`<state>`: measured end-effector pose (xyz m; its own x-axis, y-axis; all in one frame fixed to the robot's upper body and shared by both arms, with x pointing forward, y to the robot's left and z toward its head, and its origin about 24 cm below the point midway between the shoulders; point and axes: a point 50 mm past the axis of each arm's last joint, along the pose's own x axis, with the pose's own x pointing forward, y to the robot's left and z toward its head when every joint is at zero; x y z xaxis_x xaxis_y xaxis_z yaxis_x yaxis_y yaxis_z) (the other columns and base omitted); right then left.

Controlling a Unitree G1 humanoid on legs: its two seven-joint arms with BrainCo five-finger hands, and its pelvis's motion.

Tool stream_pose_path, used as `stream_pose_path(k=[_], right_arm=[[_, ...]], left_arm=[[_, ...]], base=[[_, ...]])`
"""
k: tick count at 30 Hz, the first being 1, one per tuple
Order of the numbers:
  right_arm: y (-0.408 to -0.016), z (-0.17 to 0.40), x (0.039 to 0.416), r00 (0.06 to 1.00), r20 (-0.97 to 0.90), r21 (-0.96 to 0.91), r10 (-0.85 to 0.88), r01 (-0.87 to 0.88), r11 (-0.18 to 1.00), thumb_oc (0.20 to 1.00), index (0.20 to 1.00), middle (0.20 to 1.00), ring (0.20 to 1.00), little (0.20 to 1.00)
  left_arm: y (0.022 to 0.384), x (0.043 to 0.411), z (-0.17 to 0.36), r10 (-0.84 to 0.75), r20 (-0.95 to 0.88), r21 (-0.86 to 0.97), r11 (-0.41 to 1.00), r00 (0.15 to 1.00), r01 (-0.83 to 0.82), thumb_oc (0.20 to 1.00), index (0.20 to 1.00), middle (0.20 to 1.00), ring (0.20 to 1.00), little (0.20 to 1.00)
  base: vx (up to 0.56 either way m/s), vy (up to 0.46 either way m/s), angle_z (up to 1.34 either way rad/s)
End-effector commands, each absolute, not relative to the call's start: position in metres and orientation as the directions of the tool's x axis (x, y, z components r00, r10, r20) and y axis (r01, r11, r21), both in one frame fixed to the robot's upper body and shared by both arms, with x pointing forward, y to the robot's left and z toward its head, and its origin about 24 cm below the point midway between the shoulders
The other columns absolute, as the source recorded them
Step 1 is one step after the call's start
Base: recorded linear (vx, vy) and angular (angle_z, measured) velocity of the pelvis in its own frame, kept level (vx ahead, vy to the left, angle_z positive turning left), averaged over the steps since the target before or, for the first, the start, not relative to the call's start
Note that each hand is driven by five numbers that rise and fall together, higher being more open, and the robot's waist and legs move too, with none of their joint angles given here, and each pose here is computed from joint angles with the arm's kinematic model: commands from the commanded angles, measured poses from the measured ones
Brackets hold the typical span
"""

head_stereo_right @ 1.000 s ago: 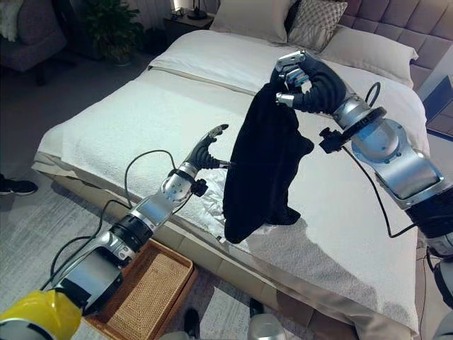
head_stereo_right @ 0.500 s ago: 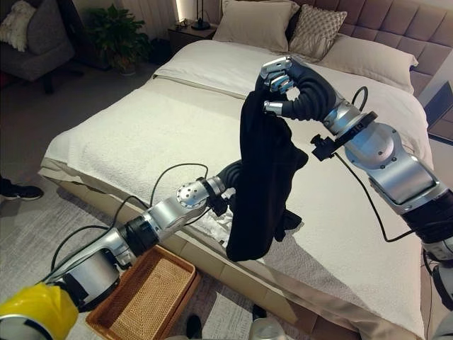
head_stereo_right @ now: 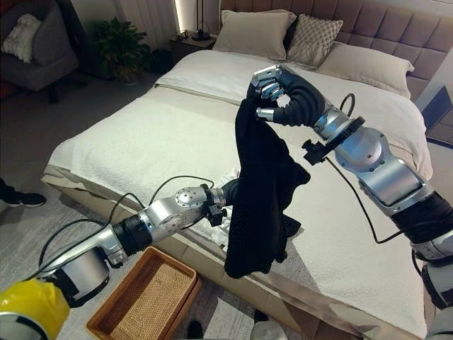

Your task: Pick up clothes into the bucket

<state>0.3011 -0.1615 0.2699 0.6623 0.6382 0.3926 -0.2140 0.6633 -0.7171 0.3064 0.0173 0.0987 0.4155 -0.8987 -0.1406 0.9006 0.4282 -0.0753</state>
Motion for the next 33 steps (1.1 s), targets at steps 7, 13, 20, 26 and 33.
stream_pose_path(k=[7, 13, 20, 26, 33], right_arm=[[-0.178, 0.281, 0.301, 0.657, 0.536, -0.646, 0.53, -0.085, 0.759, 0.2, 0.2, 0.2, 0.2, 0.2], [-0.206, 0.269, 0.307, 0.734, 0.544, -0.605, 0.405, 0.009, 0.796, 0.2, 0.2, 0.2, 0.2, 0.2], [-0.245, 0.236, 0.308, 0.837, 0.494, -0.56, 0.234, 0.101, 0.822, 0.2, 0.2, 0.2, 0.2, 0.2], [-0.266, 0.201, 0.304, 0.9, 0.418, -0.499, 0.127, 0.11, 0.86, 0.2, 0.2, 0.2, 0.2, 0.2], [-0.274, 0.16, 0.297, 0.947, 0.316, -0.391, 0.062, 0.07, 0.918, 1.0, 1.0, 1.0, 1.0, 1.0]], left_arm=[[0.041, 0.31, 0.089, -0.825, 0.006, -0.331, 0.532, 0.565, 0.779, 0.2, 0.2, 0.2, 0.2, 0.2], [0.072, 0.302, 0.08, -0.729, 0.083, -0.496, 0.561, 0.68, 0.663, 0.2, 0.2, 0.2, 0.2, 0.2], [0.135, 0.288, 0.09, -0.526, 0.201, -0.552, 0.636, 0.827, 0.539, 0.2, 0.2, 0.2, 0.2, 0.2], [0.184, 0.273, 0.114, -0.396, 0.291, -0.476, 0.73, 0.871, 0.491, 0.2, 0.2, 0.2, 0.2, 0.2], [0.215, 0.253, 0.157, -0.265, 0.484, -0.41, 0.773, 0.834, 0.484, 0.2, 0.2, 0.2, 0.2, 0.2]], base=[[0.0, 0.0, 0.0], [0.0, -0.001, 0.01], [0.0, -0.001, 0.03], [0.0, 0.002, 0.08], [0.0, 0.002, 0.02]])
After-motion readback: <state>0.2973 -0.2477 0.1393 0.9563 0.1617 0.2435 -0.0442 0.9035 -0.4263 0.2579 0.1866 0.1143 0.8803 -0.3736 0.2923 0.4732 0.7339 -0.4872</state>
